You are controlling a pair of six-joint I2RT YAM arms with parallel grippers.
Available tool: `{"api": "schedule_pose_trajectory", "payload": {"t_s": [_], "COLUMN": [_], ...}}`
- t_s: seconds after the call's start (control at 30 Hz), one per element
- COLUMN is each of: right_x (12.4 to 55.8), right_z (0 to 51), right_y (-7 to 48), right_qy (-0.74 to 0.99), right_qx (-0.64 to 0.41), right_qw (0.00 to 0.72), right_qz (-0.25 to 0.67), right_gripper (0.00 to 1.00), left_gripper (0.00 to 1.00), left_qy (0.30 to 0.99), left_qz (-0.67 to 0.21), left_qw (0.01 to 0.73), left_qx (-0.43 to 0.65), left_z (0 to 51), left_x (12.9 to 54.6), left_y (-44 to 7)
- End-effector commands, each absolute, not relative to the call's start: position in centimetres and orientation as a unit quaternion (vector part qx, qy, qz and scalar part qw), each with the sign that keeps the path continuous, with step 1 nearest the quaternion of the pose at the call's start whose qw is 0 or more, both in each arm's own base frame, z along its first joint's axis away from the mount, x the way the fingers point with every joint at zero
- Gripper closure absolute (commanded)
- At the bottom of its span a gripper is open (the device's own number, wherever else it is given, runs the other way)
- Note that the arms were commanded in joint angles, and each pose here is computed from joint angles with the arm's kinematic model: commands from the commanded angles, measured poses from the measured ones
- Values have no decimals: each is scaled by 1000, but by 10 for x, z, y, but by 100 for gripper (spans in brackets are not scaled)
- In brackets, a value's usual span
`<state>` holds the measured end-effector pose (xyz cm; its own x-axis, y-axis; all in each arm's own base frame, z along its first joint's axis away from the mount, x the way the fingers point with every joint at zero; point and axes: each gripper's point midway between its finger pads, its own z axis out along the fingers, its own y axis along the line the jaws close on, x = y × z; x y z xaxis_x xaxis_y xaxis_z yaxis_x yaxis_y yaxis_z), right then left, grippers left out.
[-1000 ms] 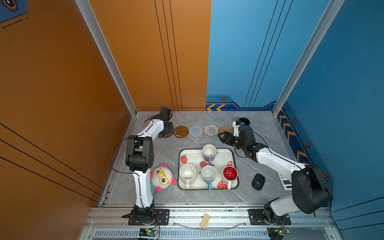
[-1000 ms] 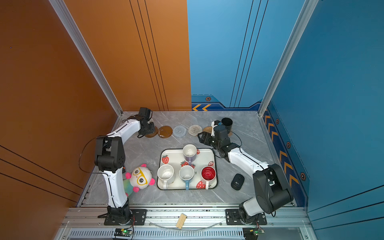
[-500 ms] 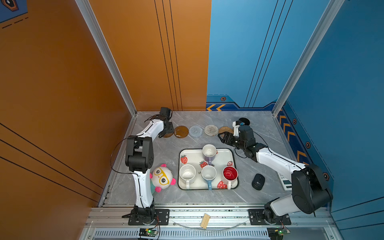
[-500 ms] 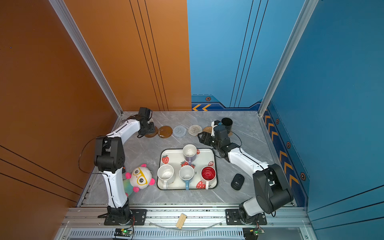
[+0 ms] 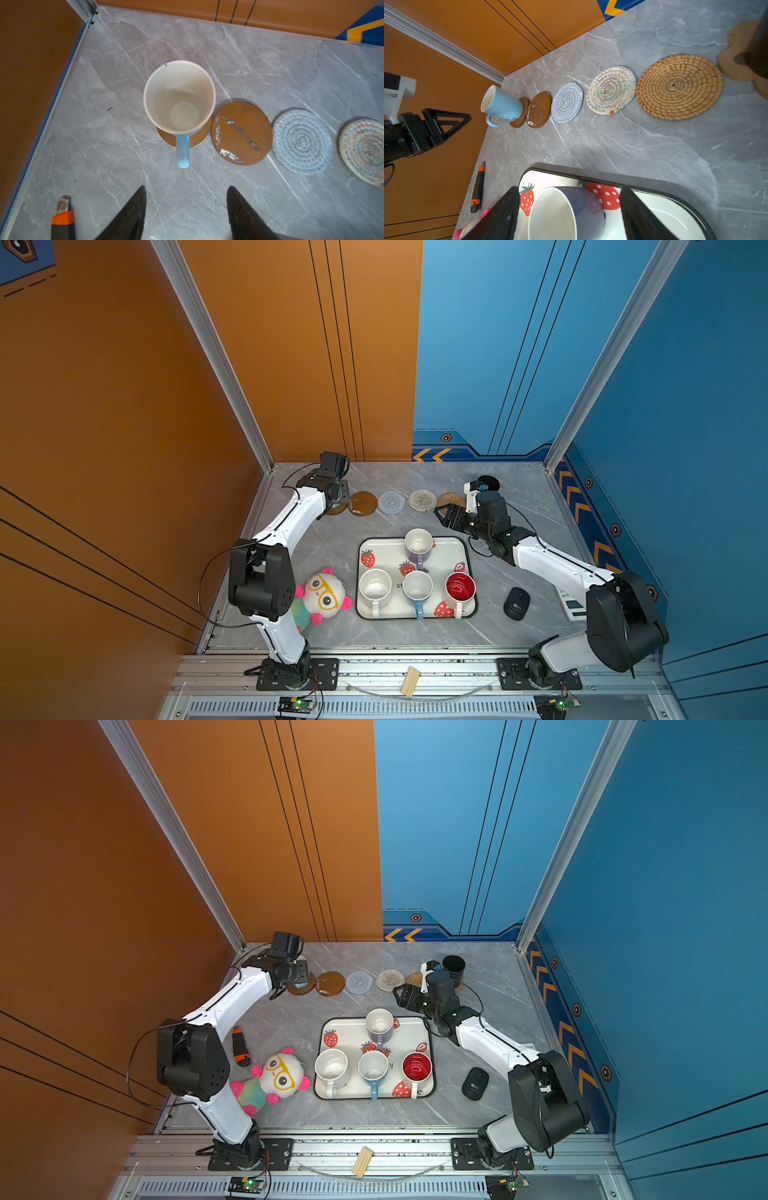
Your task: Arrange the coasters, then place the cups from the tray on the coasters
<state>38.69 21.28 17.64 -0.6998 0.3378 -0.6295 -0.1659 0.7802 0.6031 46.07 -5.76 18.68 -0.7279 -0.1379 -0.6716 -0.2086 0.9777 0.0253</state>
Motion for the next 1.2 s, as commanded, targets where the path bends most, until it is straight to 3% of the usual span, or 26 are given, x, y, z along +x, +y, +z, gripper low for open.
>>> {"api": "schedule_pose_trajectory", "payload": {"t_s": [0.0,0.4,0.67,1.17], "right_x": [384,368,358,320], "right_z": [197,213,224,238], "right_y": [214,230,241,212], "right_qy": [855,855,863,889], "right_qx": [44,17,-13,-36], "right_qw": [402,411,412,409], "right_qz": [324,315,291,204], "right_gripper": [26,26,26,25], "left_gripper": [36,30,24,18], "left_qy": [915,845,804,788], "left_qz": [62,-3,-27,-30], "left_qw": [392,532,586,601], "left_qx": [-68,43,95,128], "left_z": [208,293,310,299], "left_x": [449,396,356,340], "left_y": [-71,-185,-237,-250]}}
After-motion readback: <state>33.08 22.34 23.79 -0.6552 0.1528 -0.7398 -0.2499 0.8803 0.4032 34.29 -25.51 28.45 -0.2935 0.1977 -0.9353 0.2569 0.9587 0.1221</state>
